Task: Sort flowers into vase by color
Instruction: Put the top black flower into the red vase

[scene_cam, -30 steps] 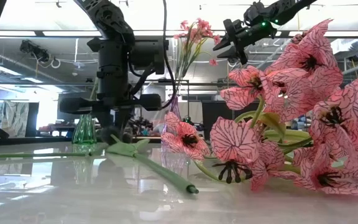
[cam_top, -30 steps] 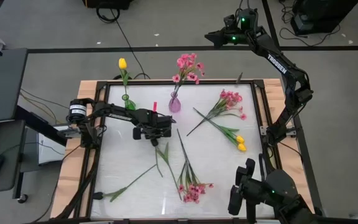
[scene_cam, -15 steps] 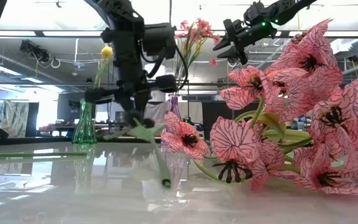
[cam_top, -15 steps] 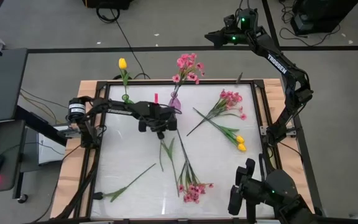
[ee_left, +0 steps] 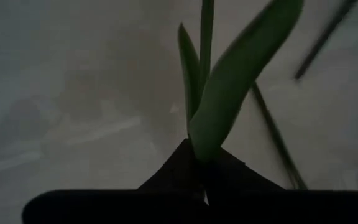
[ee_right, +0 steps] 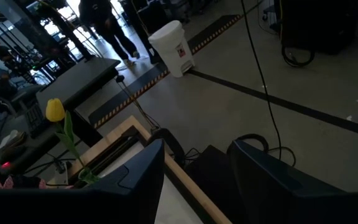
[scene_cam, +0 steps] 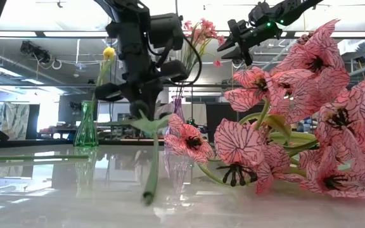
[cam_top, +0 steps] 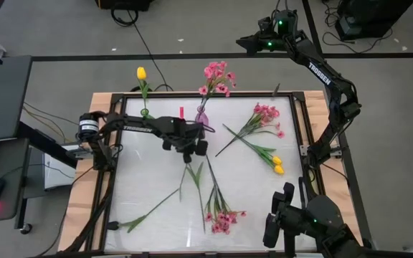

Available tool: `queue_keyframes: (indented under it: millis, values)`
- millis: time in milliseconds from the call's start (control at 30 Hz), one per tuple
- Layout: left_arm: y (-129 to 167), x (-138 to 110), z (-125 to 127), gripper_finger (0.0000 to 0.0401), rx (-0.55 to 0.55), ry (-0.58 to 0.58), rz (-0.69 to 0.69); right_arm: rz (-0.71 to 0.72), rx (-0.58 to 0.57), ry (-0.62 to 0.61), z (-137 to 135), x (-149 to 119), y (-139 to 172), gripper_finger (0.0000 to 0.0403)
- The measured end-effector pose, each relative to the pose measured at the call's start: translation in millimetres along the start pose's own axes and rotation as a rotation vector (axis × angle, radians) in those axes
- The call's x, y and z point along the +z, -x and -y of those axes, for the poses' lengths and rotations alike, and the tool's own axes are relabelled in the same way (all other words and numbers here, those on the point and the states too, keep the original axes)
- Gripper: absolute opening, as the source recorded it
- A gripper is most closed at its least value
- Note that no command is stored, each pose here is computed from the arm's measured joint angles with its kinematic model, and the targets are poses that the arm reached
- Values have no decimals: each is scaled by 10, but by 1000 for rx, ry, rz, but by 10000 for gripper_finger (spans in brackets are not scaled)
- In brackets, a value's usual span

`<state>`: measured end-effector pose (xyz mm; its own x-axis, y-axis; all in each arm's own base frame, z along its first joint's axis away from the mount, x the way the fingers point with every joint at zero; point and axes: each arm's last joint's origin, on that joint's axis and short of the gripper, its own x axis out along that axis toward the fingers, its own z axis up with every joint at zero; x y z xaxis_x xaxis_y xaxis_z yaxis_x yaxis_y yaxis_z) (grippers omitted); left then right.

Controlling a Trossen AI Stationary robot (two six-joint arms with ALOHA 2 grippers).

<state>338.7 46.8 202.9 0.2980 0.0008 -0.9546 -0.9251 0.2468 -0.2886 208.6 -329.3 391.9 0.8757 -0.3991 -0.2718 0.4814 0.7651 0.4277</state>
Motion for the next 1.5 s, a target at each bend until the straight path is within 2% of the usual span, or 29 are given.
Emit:
queue_keyframes:
  millis: [167, 367, 633, 733, 1100, 1267, 1500]
  values:
    - [-1, -47, -17, 37, 46, 49, 25, 0, 0, 0, 0, 0, 0, 196]
    - [0, -55, -38, 44, 68, 55, 19, 0, 0, -1, 0, 0, 0, 196]
    - [4, -62, -84, 127, 129, 74, 55, 0, 0, 0, 0, 0, 0, 196]
    - [-3, -59, -109, 143, 164, 77, 75, 0, 0, 0, 0, 0, 0, 196]
    - [-198, -15, -156, 146, 253, 100, 82, 0, 1, 0, 0, 0, 0, 196]
    - [-318, -11, -142, 146, 255, 111, 57, 6, 2, 4, -2, 6, 0, 196]
    - [-325, 19, -155, 145, 261, 119, 67, 12, 4, 8, -4, 13, 0, 196]
